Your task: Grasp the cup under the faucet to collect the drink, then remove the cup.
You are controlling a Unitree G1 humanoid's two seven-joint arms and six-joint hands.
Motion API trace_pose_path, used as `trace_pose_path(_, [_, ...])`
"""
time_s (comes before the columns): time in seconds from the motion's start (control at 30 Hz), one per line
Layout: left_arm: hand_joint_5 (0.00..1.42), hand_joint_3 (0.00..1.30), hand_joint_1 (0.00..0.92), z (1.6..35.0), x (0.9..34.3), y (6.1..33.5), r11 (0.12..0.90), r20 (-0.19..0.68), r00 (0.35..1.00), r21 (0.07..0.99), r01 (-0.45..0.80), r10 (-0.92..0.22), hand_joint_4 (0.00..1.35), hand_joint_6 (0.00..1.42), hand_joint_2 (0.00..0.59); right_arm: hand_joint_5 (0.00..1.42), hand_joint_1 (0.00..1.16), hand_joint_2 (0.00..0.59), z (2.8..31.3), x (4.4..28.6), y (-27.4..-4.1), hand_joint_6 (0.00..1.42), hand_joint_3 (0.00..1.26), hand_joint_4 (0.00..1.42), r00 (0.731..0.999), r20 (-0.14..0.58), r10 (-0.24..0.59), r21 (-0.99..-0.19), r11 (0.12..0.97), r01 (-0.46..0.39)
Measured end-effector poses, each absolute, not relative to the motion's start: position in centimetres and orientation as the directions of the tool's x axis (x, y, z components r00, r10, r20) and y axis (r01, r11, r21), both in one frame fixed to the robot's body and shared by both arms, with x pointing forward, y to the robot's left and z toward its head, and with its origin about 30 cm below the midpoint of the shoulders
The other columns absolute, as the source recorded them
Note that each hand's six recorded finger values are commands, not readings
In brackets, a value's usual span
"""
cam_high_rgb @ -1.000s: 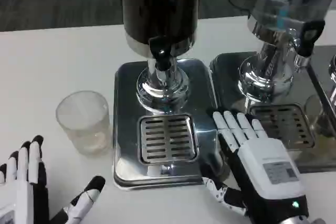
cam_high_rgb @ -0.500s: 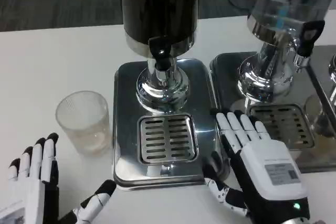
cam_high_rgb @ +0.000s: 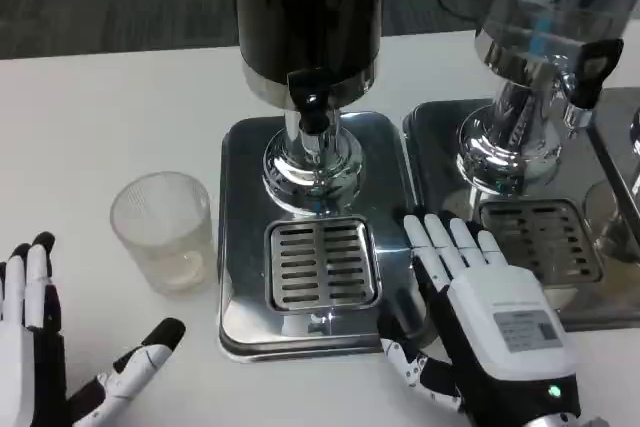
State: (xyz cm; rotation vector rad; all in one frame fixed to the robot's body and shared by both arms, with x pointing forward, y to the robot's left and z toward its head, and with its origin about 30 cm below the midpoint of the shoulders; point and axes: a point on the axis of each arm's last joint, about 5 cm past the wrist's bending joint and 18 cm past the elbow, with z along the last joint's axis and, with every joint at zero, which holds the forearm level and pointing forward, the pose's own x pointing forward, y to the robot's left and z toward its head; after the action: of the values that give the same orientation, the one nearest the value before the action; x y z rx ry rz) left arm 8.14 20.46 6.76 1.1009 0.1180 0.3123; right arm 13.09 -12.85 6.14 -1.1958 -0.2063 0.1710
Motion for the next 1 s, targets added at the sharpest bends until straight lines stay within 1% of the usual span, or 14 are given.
trace_pose_path(0.07, [0.0, 0.0, 0.0, 6.9, 8.5, 20.7, 0.436, 0.072, 0.947, 0.875, -0.21, 0.312, 0.0, 0.0, 0.021, 0.0, 0.56, 0.415, 6.1, 13.1, -12.7, 0.0, 0.0, 0.0, 0.971, 0.068, 0.229, -0.931, 0.364, -0.021])
trace_pose_path(0.1, [0.0, 0.0, 0.0, 6.8, 8.8, 21.1, 0.469, 0.084, 0.949, 0.854, -0.225, 0.304, 0.0, 0.0, 0.019, 0.0, 0.56, 0.415, 6.1, 13.1, -12.7, 0.0, 0.0, 0.0, 0.973, 0.065, 0.221, -0.931, 0.365, -0.02])
trace_pose_path(0.2, [0.0, 0.0, 0.0, 6.5, 9.8, 22.2, 0.504, 0.113, 0.947, 0.824, -0.258, 0.3, 0.0, 0.0, 0.006, 0.0, 0.56, 0.417, 6.1, 13.1, -12.7, 0.0, 0.0, 0.0, 0.975, 0.065, 0.215, -0.93, 0.367, -0.019])
trace_pose_path(0.27, [0.0, 0.0, 0.0, 6.0, 10.9, 22.7, 0.576, 0.129, 0.944, 0.765, -0.289, 0.303, 0.0, 0.0, 0.004, 0.0, 0.56, 0.418, 6.1, 13.2, -12.6, 0.0, 0.0, 0.0, 0.975, 0.066, 0.214, -0.93, 0.367, -0.018])
trace_pose_path(0.33, [0.02, 0.0, 0.0, 5.6, 11.5, 23.1, 0.62, 0.146, 0.939, 0.718, -0.316, 0.31, 0.0, 0.0, 0.0, 0.0, 0.55, 0.418, 6.1, 13.2, -12.6, 0.0, 0.01, 0.0, 0.975, 0.065, 0.212, -0.929, 0.369, -0.018])
trace_pose_path(0.4, [0.03, 0.0, 0.0, 5.4, 12.0, 23.2, 0.638, 0.17, 0.935, 0.692, -0.339, 0.312, 0.0, 0.01, 0.0, 0.0, 0.55, 0.419, 6.1, 13.2, -12.5, 0.0, 0.01, 0.0, 0.977, 0.064, 0.203, -0.927, 0.374, -0.017])
trace_pose_path(0.5, [0.0, 0.0, 0.0, 5.5, 12.6, 23.1, 0.636, 0.198, 0.936, 0.691, -0.343, 0.29, 0.0, 0.0, 0.0, 0.0, 0.55, 0.416, 6.1, 13.3, -12.5, 0.0, 0.01, 0.0, 0.978, 0.065, 0.196, -0.926, 0.377, -0.014])
trace_pose_path(0.6, [0.0, 0.0, 0.0, 5.9, 13.0, 23.5, 0.586, 0.157, 0.972, 0.777, -0.231, 0.175, 0.0, 0.0, 0.0, 0.0, 0.56, 0.411, 6.1, 13.3, -12.5, 0.01, 0.02, 0.0, 0.98, 0.063, 0.189, -0.926, 0.377, -0.013])
trace_pose_path(0.67, [0.0, 0.0, 0.0, 6.1, 13.4, 23.4, 0.578, 0.152, 0.977, 0.789, -0.209, 0.147, 0.0, 0.0, 0.0, 0.0, 0.56, 0.41, 6.1, 13.3, -12.5, 0.01, 0.02, 0.0, 0.98, 0.063, 0.189, -0.926, 0.377, -0.013])
trace_pose_path(0.7, [0.0, 0.0, 0.0, 6.0, 13.5, 23.4, 0.584, 0.154, 0.977, 0.783, -0.212, 0.148, 0.0, 0.0, 0.0, 0.0, 0.56, 0.41, 6.1, 13.3, -12.5, 0.01, 0.02, 0.0, 0.98, 0.063, 0.188, -0.926, 0.378, -0.013])
trace_pose_path(0.8, [0.0, 0.0, 0.0, 5.1, 13.9, 23.6, 0.639, 0.137, 0.97, 0.732, -0.236, 0.201, 0.0, 0.0, 0.0, 0.0, 0.56, 0.409, 6.1, 13.3, -12.5, 0.02, 0.04, 0.0, 0.981, 0.061, 0.185, -0.924, 0.382, -0.014])
trace_pose_path(0.87, [0.0, 0.0, 0.0, 3.9, 14.3, 23.8, 0.687, 0.086, 0.966, 0.688, -0.235, 0.244, 0.0, 0.0, 0.0, 0.0, 0.56, 0.409, 6.1, 13.4, -12.4, 0.03, 0.04, 0.0, 0.981, 0.063, 0.184, -0.923, 0.383, -0.013])
trace_pose_path(0.93, [0.0, 0.0, 0.0, 3.4, 14.6, 23.9, 0.701, 0.071, 0.967, 0.677, -0.226, 0.244, 0.0, 0.0, 0.0, 0.0, 0.56, 0.409, 6.1, 13.4, -12.4, 0.03, 0.04, 0.0, 0.981, 0.062, 0.183, -0.923, 0.384, -0.014])
trace_pose_path(1.0, [0.0, 0.0, 0.0, 3.1, 15.0, 23.7, 0.713, 0.069, 0.972, 0.668, -0.212, 0.223, 0.0, 0.0, 0.0, 0.0, 0.56, 0.409, 6.1, 13.4, -12.4, 0.03, 0.08, 0.0, 0.981, 0.061, 0.184, -0.923, 0.384, -0.014])
